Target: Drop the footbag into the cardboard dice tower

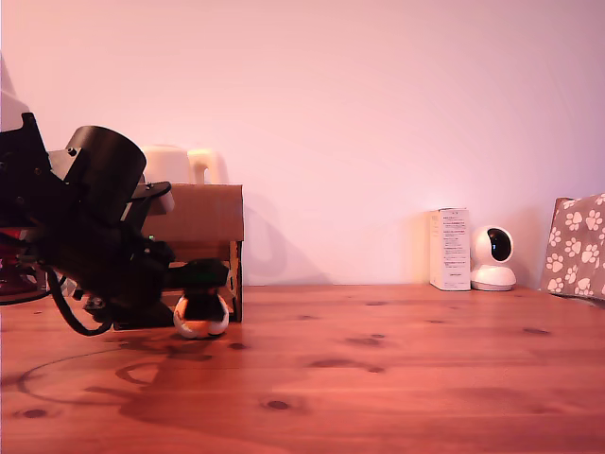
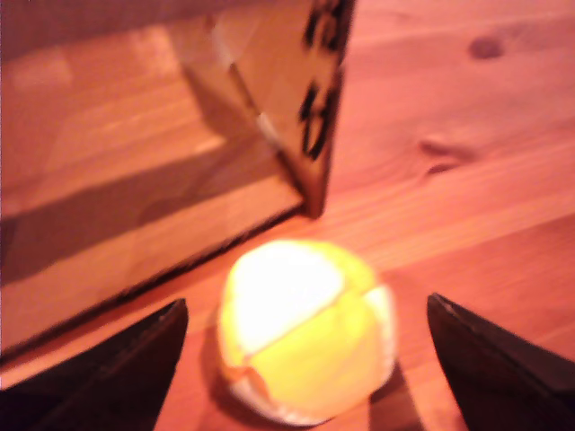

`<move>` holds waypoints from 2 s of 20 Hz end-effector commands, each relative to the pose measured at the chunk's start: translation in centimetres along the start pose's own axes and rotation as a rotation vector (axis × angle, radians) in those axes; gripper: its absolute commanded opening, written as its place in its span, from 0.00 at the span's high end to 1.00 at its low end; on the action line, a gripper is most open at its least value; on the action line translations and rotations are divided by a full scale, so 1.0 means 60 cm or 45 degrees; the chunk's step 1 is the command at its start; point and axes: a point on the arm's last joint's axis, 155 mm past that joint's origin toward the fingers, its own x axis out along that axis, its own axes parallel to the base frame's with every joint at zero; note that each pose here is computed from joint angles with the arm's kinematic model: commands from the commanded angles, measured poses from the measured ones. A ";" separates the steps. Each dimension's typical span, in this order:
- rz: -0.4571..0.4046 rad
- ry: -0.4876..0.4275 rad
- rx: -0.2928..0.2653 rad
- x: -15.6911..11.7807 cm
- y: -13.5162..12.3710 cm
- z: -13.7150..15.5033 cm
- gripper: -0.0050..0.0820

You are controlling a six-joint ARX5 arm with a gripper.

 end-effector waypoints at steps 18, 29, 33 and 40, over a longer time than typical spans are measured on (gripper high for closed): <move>-0.209 0.068 0.061 -0.175 -0.118 0.101 0.80; -0.052 -0.504 0.181 -0.239 -0.051 0.308 0.80; 0.009 -0.538 0.160 -0.240 -0.014 0.356 0.80; -0.003 -0.304 0.131 -0.158 0.024 0.378 0.80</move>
